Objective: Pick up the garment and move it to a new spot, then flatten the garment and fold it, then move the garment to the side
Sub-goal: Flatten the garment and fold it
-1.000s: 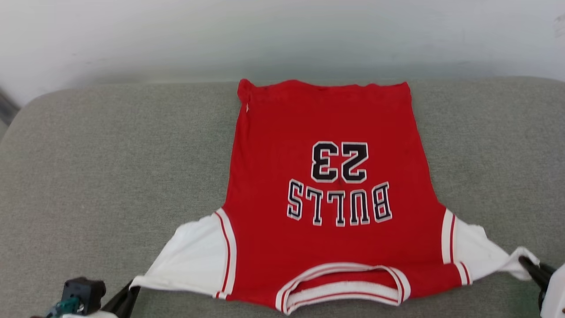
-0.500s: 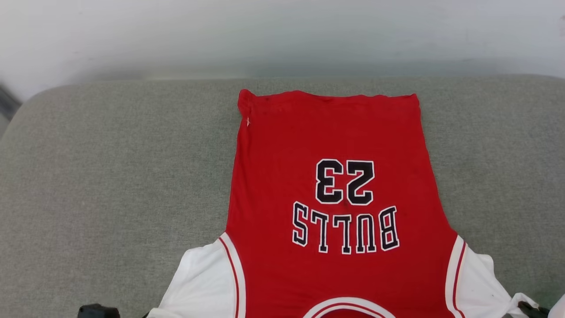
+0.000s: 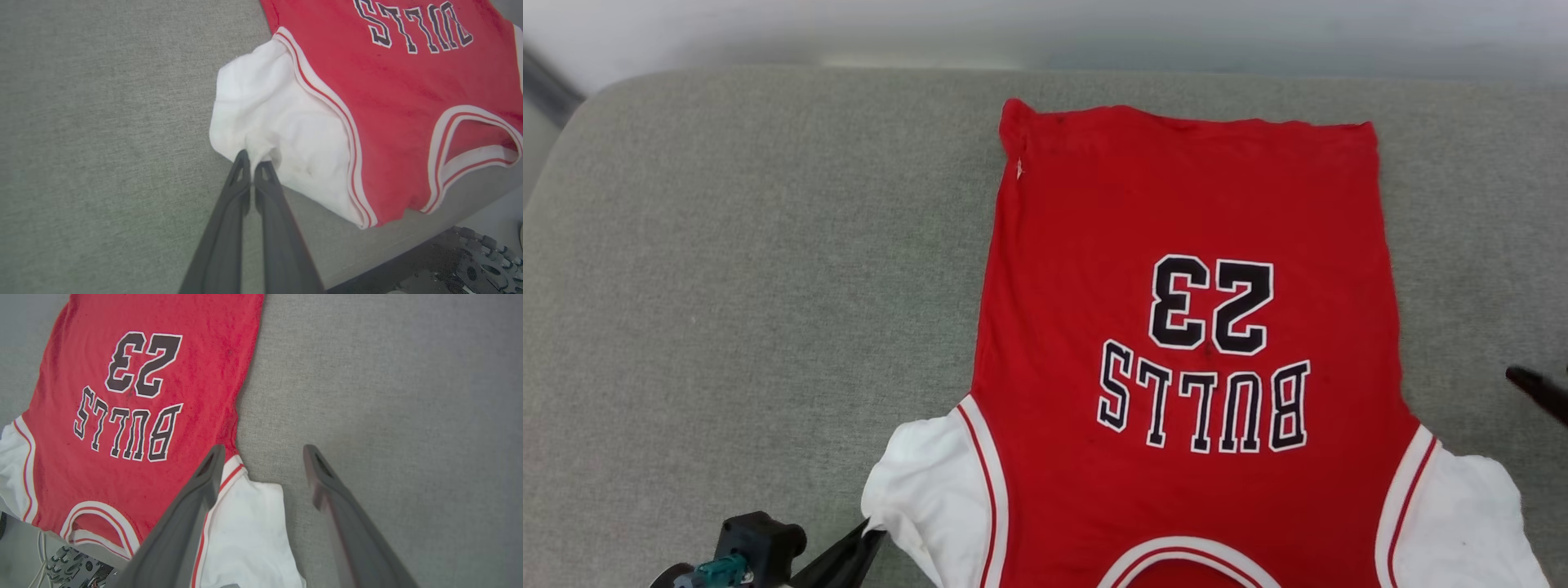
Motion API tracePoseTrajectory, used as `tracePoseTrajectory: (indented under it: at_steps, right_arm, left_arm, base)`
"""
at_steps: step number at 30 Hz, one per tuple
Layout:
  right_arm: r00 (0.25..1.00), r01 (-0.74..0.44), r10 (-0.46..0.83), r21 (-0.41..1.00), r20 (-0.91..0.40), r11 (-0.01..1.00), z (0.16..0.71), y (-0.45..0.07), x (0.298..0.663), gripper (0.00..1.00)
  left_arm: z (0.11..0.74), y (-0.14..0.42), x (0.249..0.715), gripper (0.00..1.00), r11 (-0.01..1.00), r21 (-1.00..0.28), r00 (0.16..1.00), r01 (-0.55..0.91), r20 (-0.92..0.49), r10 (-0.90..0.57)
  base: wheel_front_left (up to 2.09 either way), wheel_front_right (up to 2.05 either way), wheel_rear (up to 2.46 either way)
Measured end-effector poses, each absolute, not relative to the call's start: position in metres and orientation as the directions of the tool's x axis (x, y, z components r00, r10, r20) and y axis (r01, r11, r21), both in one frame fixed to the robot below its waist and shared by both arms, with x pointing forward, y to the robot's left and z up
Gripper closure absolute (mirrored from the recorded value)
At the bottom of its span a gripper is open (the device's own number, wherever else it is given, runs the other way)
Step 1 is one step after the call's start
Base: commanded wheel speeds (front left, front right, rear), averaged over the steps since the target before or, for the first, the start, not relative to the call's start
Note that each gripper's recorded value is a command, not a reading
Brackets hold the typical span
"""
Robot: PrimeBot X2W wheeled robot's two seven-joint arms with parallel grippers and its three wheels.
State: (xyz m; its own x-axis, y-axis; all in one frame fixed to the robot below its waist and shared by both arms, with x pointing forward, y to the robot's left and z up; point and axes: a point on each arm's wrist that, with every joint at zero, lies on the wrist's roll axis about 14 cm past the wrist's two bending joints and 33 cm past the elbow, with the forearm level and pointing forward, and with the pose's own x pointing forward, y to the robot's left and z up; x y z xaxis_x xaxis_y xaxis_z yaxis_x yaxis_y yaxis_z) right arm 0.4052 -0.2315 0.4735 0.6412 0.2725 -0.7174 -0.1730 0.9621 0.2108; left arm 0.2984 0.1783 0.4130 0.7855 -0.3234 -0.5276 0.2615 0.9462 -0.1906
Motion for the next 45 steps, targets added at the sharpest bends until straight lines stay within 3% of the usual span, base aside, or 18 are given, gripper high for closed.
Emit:
tracePoseTrajectory:
  at_steps: [6, 18, 25, 35, 36, 38, 39, 45]
  right_arm:
    - [0.626, -0.199, 0.281, 0.199, -0.727, 0.959, 0.485, -0.209, 0.478, 0.0]
    - [0.489, -0.14, 0.168, 0.113, -0.856, 0.984, 0.431, -0.181, 0.593, 0.0]
    - [0.417, -0.123, 0.155, 0.113, -0.896, 0.986, 0.384, -0.157, 0.625, 0.0]
    - [0.355, -0.163, 0.141, 0.087, -0.924, 0.983, 0.343, -0.136, 0.631, 0.0]
    - [0.352, -0.164, 0.139, 0.086, -0.926, 0.983, 0.342, -0.136, 0.63, 0.22]
    - [0.345, -0.166, 0.137, 0.083, -0.929, 0.983, 0.341, -0.136, 0.628, 0.89]
    - [0.343, -0.167, 0.137, 0.084, -0.929, 0.982, 0.341, -0.137, 0.627, 1.0]
    - [0.328, -0.166, 0.125, 0.073, -0.936, 0.983, 0.347, -0.147, 0.605, 1.0]
  left_arm:
    - [0.428, 0.161, 0.304, 1.0, 0.927, -0.232, 0.772, 0.295, -0.513, -0.375]
    - [0.431, 0.15, 0.318, 1.0, 0.927, -0.246, 0.76, 0.284, -0.532, -0.374]
    - [0.425, 0.154, 0.321, 1.0, 0.942, -0.246, 0.76, 0.23, -0.558, -0.331]
    - [0.415, 0.16, 0.318, 1.0, 0.953, -0.242, 0.75, 0.18, -0.593, -0.292]
    - [0.415, 0.16, 0.318, 1.0, 0.954, -0.241, 0.752, 0.179, -0.591, -0.291]
    - [0.415, 0.161, 0.318, 1.0, 0.954, -0.24, 0.753, 0.178, -0.591, -0.289]
    - [0.415, 0.161, 0.318, 1.0, 0.955, -0.239, 0.753, 0.178, -0.591, -0.289]
    - [0.424, 0.16, 0.32, 1.0, 0.953, -0.229, 0.773, 0.197, -0.561, -0.295]
  base:
    - [0.0, 0.0, 0.0]
    - [0.0, 0.0, 0.0]
    - [0.0, 0.0, 0.0]
    - [0.0, 0.0, 0.0]
    - [0.0, 0.0, 0.0]
    - [0.0, 0.0, 0.0]
    - [0.0, 0.0, 0.0]
    - [0.0, 0.0, 0.0]
